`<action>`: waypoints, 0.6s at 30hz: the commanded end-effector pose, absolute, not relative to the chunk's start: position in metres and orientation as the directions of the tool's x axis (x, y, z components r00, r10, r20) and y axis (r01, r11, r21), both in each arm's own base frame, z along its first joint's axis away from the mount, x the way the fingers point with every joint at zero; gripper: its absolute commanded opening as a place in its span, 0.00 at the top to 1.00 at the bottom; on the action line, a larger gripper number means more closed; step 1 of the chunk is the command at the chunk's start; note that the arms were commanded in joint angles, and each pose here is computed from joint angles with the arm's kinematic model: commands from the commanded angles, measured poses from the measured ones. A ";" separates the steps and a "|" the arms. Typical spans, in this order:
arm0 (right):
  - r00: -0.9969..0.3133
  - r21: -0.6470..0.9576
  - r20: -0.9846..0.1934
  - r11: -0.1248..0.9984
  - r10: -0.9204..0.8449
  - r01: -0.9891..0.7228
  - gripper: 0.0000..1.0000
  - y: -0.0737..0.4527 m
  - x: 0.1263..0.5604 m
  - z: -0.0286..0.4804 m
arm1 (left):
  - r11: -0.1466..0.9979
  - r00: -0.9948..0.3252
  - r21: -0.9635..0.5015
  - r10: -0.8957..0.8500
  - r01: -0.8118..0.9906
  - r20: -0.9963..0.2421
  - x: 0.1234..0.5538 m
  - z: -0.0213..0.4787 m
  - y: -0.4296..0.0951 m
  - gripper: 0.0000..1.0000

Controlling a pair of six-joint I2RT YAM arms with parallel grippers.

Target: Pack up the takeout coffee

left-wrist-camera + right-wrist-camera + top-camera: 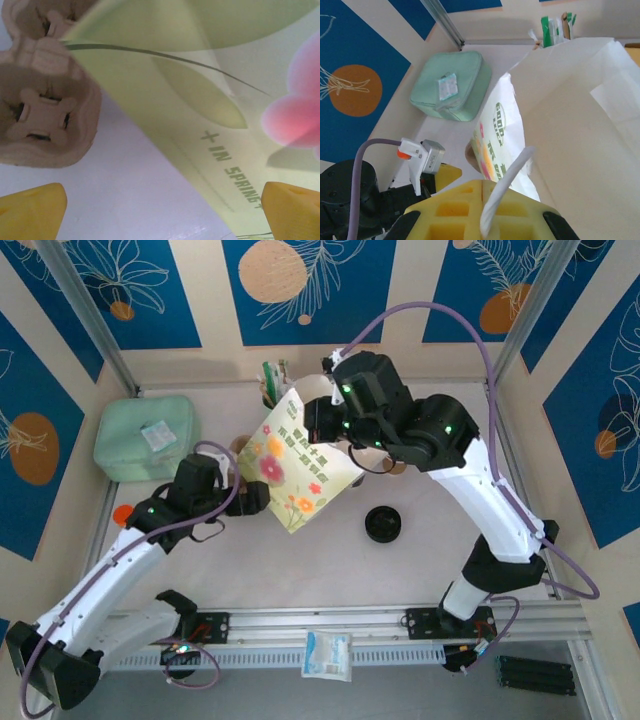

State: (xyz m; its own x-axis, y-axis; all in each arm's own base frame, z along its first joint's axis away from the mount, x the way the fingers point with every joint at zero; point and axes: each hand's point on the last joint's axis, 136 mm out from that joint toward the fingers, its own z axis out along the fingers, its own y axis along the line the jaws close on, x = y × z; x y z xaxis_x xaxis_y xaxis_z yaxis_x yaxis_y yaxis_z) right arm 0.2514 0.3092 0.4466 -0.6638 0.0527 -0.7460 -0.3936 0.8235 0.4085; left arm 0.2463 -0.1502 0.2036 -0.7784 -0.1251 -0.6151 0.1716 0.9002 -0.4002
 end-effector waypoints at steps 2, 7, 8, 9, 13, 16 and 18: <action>-0.625 0.406 -0.773 0.843 0.111 -0.353 1.00 0.309 0.248 0.452 | 0.899 -0.780 -0.414 -0.152 0.147 -0.607 0.248 0.192 -0.146 0.01; -0.611 0.364 -0.784 0.876 0.105 -0.316 1.00 0.313 0.240 0.436 | 0.887 -0.799 -0.432 -0.137 0.164 -0.585 0.253 0.174 -0.155 0.01; -0.608 0.353 -0.787 0.885 0.104 -0.305 1.00 0.313 0.239 0.431 | 0.883 -0.803 -0.436 -0.130 0.173 -0.582 0.254 0.171 -0.158 0.01; -0.605 0.344 -0.789 0.892 0.105 -0.294 1.00 0.314 0.239 0.427 | 0.880 -0.808 -0.440 -0.125 0.177 -0.576 0.255 0.168 -0.161 0.01; -0.601 0.316 -0.792 0.916 0.111 -0.246 1.00 0.317 0.242 0.409 | 0.864 -0.824 -0.458 -0.098 0.208 -0.558 0.260 0.158 -0.172 0.01; -0.587 0.292 -0.802 0.932 0.115 -0.216 1.00 0.319 0.246 0.400 | 0.860 -0.834 -0.458 -0.074 0.224 -0.546 0.264 0.149 -0.179 0.01; -0.580 0.278 -0.806 0.941 0.119 -0.194 1.00 0.320 0.248 0.396 | 0.857 -0.839 -0.458 -0.059 0.235 -0.541 0.266 0.145 -0.182 0.01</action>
State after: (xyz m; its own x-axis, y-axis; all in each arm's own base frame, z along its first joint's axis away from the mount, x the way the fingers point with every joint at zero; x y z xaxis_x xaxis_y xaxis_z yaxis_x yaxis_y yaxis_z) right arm 0.2391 0.3244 0.3840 -0.6336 0.0256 -0.7733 -0.2673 0.9307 0.2498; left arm 0.2609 -0.1733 0.1439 -0.8482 -0.0848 -0.5229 0.1826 0.8798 -0.4389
